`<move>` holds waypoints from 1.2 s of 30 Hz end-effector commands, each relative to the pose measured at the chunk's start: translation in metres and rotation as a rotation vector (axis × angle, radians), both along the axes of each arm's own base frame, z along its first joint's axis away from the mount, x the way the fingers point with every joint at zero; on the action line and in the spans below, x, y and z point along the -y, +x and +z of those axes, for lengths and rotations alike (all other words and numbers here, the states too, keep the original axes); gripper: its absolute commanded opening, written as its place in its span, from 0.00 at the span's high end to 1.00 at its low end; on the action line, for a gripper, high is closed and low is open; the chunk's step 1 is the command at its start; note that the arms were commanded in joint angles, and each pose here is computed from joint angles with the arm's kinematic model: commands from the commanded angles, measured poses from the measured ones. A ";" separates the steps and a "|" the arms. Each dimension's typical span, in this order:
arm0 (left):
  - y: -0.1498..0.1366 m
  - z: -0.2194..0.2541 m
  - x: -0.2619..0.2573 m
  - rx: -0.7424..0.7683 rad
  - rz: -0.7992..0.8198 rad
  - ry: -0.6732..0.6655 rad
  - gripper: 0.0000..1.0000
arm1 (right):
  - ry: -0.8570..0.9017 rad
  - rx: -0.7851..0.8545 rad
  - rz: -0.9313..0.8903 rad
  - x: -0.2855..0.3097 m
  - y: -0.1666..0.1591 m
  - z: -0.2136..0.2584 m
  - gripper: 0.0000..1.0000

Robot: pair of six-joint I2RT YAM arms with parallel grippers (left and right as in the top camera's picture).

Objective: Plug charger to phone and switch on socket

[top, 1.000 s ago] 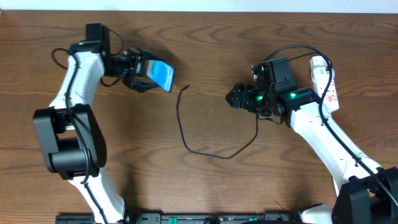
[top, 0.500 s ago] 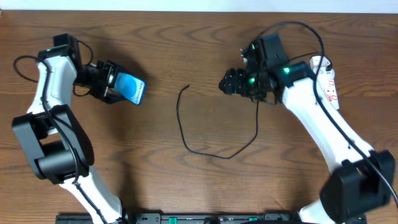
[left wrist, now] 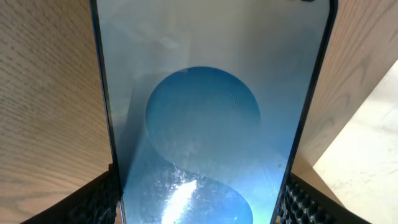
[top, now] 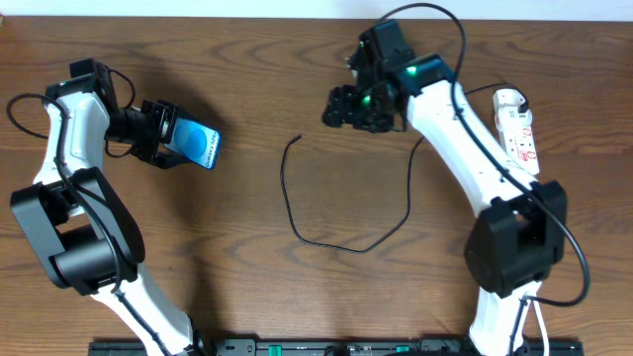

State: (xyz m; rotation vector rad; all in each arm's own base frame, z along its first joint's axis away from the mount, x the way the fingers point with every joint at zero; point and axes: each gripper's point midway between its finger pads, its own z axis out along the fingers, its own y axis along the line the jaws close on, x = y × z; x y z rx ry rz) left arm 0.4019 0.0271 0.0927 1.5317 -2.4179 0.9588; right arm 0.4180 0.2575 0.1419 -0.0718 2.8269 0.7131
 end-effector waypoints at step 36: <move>0.002 0.024 0.063 -0.153 0.116 -0.162 0.36 | 0.377 0.106 0.301 -0.134 -0.018 0.028 0.33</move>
